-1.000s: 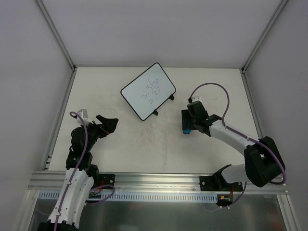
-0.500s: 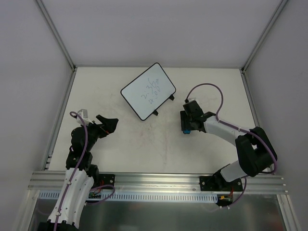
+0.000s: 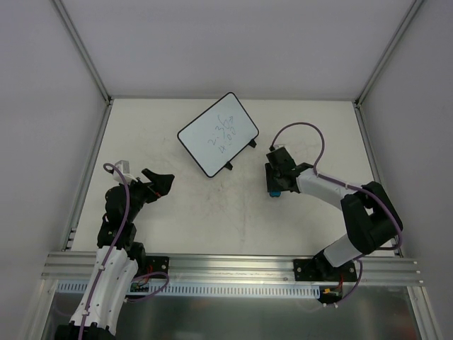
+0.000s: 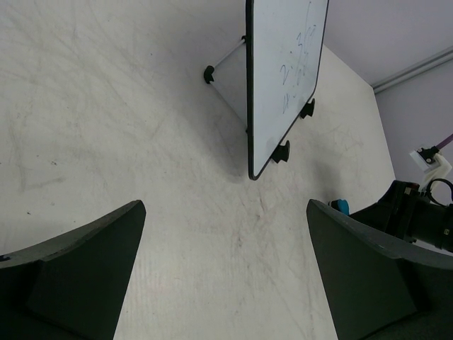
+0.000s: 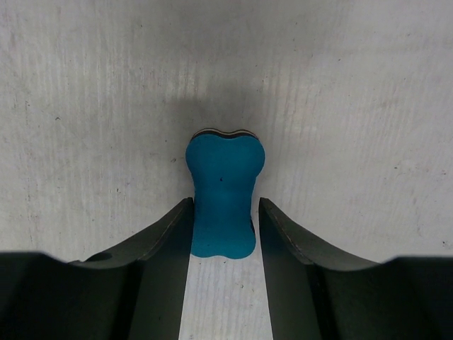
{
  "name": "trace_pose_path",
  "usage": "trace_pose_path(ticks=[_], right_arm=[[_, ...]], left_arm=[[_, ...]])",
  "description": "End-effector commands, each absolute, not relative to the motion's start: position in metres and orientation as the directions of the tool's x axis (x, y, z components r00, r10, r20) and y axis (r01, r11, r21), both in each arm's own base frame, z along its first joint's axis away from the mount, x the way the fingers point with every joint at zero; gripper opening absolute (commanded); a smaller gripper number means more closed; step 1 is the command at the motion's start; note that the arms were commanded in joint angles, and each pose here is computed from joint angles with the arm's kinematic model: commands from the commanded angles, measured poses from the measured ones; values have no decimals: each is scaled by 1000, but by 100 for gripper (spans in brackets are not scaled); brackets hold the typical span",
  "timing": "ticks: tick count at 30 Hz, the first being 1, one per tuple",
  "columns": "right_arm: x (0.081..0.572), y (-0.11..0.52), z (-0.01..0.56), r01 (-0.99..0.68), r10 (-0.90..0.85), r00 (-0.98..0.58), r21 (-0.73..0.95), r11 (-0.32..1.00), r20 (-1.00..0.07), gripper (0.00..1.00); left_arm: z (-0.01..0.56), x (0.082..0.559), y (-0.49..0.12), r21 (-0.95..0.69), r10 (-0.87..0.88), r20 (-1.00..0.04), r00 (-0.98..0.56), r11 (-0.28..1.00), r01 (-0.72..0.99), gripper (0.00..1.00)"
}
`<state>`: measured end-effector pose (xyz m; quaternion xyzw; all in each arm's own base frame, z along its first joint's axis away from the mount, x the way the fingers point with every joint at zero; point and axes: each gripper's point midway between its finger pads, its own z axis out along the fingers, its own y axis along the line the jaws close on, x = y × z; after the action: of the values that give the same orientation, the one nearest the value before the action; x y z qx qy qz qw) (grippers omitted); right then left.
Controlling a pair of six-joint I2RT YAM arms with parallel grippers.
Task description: Erase the whiteboard
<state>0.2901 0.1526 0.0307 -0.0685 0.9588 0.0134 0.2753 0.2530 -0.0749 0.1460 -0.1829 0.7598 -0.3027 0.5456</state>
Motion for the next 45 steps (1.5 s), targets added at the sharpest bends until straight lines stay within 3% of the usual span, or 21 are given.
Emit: trace_pose_path(ticks=[1,11,16,19,24,31,36,38,45], right_arm=[[298,159,37,-121,-104,-835,-3,993,-540,45],[298,163,34,-123,-96,-844,16,992,-527,32],[299,163,45,-124,-87,-824,29,992,-560,27],[300,167,58,-140,-80,-808,59,988,-584,16],[305,177,89,-183,-73,-763,106,977,-642,13],[322,194,141,-265,-93,-695,133,955,-713,0],[343,210,178,-293,-74,-644,156,943,-762,0],[355,219,196,-324,-84,-612,153,933,-786,0],[391,247,247,-372,-55,-544,181,911,-838,0]], left_arm=[[160,258,-74,-637,-590,-752,-296,765,94,99],[158,259,-72,-634,-590,-754,-289,768,86,99],[166,264,-82,-625,-574,-774,-266,760,179,99],[179,271,-89,-624,-576,-781,-242,741,249,99],[195,298,-93,-626,-581,-780,-234,730,274,99],[219,323,-95,-563,-553,-821,-142,745,358,99],[234,343,-109,-560,-559,-815,-152,694,453,96],[242,349,-111,-552,-568,-811,-142,659,511,90],[240,386,-109,-594,-588,-785,-194,624,509,83]])
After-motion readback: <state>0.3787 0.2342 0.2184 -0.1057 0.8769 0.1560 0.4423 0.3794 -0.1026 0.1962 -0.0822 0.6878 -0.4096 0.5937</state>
